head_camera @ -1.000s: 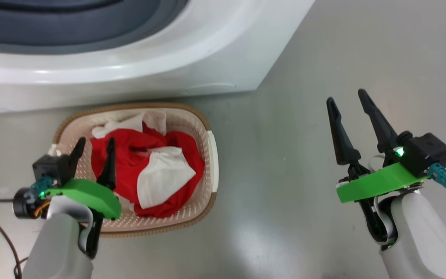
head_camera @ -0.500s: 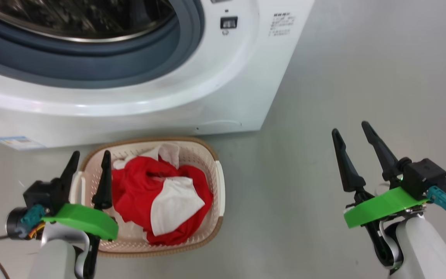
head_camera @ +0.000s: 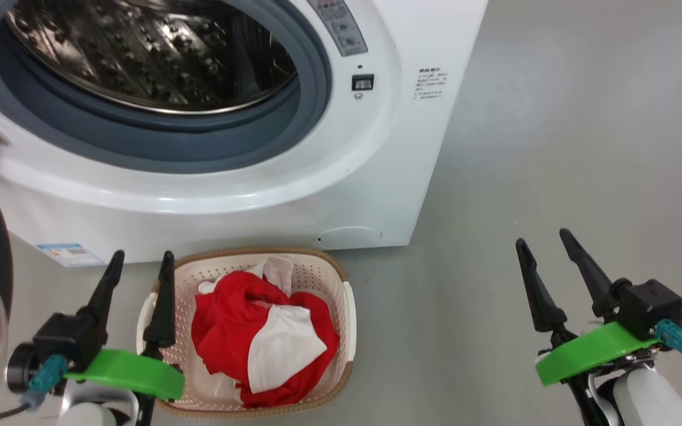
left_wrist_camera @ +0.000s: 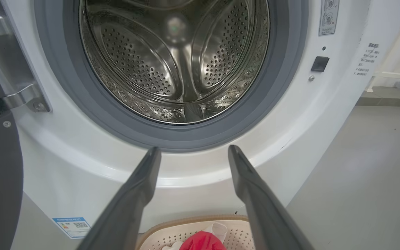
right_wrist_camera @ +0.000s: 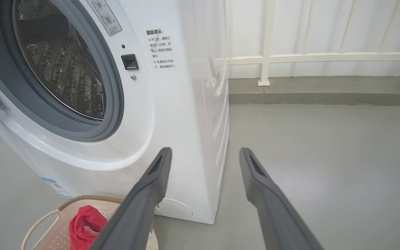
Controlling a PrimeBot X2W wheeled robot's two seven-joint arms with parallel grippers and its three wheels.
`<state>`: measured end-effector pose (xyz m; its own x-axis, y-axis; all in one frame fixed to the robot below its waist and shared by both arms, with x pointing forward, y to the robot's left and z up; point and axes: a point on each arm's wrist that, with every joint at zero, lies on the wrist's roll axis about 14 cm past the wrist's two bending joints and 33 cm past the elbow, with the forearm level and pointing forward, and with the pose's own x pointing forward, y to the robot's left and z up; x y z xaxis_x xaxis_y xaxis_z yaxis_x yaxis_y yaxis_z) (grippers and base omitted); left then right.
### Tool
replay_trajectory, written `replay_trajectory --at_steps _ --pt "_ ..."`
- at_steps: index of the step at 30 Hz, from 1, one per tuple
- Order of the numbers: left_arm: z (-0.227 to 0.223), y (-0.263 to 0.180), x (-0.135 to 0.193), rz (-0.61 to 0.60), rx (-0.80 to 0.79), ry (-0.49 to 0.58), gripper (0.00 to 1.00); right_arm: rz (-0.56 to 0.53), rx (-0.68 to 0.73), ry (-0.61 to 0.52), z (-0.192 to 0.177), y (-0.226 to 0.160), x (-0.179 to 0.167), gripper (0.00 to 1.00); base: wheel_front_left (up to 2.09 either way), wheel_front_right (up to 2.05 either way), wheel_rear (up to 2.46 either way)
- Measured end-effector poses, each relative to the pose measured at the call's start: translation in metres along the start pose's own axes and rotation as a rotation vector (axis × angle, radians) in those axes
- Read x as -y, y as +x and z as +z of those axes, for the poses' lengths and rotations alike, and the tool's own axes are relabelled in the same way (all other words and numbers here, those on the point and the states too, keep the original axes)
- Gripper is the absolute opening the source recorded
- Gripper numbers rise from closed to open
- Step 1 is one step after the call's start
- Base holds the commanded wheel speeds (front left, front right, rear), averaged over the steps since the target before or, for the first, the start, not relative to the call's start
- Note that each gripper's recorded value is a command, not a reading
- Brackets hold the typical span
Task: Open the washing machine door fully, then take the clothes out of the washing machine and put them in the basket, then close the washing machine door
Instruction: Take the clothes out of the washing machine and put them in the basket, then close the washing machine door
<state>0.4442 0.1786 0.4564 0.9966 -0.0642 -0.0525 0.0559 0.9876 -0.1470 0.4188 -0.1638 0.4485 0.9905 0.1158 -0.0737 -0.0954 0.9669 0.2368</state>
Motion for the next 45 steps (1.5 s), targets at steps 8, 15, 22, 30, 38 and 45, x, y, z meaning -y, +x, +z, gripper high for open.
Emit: replay_trajectory --at_steps 8,15,22,30,38,45 --pt "0.015 -0.016 -0.003 0.009 0.045 0.007 1.00 -0.013 0.014 -0.002 0.006 -0.010 0.003 1.00 0.00 0.00 0.00" --pt "0.024 -0.034 -0.011 0.036 0.070 0.016 1.00 -0.027 0.016 0.002 0.007 -0.022 0.006 1.00 0.00 0.00 0.00" --pt "0.021 -0.054 -0.018 0.061 0.061 0.018 1.00 -0.043 0.019 0.001 0.008 -0.034 0.011 1.00 0.00 0.00 0.00" --pt "0.023 -0.062 -0.017 0.071 0.073 0.008 1.00 -0.057 0.022 -0.001 0.009 -0.039 0.015 1.00 0.00 0.00 0.00" --pt "0.023 -0.064 -0.017 0.072 0.075 0.008 1.00 -0.056 0.025 -0.001 0.010 -0.039 0.015 1.00 0.00 0.00 0.00" --pt "0.027 -0.064 -0.016 0.069 0.084 0.012 1.00 -0.054 0.031 -0.001 0.012 -0.040 0.014 1.00 0.00 0.00 0.00"
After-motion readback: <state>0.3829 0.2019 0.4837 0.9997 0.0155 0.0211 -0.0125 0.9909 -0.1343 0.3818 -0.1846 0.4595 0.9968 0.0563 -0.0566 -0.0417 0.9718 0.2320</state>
